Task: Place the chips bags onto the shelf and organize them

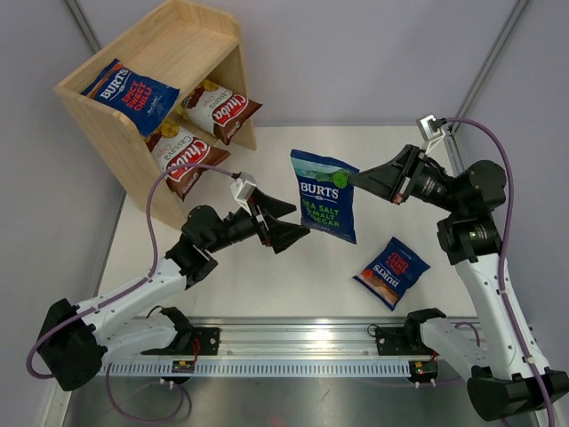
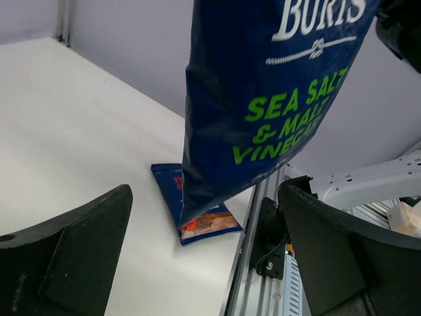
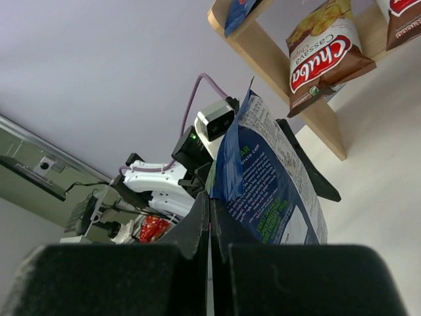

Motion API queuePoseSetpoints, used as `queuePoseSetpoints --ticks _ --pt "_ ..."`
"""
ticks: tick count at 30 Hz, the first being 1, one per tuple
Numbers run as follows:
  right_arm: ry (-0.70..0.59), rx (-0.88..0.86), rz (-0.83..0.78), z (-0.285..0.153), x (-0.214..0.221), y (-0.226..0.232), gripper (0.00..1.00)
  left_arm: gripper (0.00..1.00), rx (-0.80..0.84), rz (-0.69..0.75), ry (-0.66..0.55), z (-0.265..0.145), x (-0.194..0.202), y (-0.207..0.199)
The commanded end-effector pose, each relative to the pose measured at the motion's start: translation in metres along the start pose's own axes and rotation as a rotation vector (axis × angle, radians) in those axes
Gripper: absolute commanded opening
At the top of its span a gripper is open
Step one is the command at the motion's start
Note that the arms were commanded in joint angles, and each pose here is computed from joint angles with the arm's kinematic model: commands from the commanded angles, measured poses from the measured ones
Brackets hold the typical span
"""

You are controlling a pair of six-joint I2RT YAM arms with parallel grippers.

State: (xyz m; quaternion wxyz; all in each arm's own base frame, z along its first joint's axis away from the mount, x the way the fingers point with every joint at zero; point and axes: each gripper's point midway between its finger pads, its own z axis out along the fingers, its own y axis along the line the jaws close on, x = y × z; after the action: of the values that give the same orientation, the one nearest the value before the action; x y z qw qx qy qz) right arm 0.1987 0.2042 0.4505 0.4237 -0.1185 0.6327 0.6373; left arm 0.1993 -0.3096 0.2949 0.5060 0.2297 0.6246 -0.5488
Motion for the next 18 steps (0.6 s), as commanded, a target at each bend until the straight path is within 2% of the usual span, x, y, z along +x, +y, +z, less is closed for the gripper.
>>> queuePoseSetpoints --ticks 1,9,13,15,16,18 --pt "0.019 -0.096 -0.050 -0.005 -0.002 0.041 0.00 0.99 0.182 0.144 -0.137 0.009 -0.046 -0.040" --pt "0.025 -0.139 -0.037 -0.009 -0.001 0.057 0.00 0.99 0.312 0.152 -0.151 0.026 -0.050 -0.067" --pt "0.029 -0.134 -0.013 -0.007 0.001 0.048 0.00 0.97 0.392 0.155 -0.219 0.026 -0.060 -0.086" --pt "0.032 -0.126 -0.003 -0.007 0.004 0.043 0.00 0.83 0.419 0.146 -0.219 0.025 -0.059 -0.092" --pt "0.030 -0.122 -0.018 -0.007 0.004 0.042 0.00 0.70 0.422 0.145 -0.224 0.025 -0.060 -0.093" --pt "0.025 -0.091 -0.012 -0.008 0.004 0.037 0.00 0.57 0.421 0.142 -0.222 0.022 -0.058 -0.094"
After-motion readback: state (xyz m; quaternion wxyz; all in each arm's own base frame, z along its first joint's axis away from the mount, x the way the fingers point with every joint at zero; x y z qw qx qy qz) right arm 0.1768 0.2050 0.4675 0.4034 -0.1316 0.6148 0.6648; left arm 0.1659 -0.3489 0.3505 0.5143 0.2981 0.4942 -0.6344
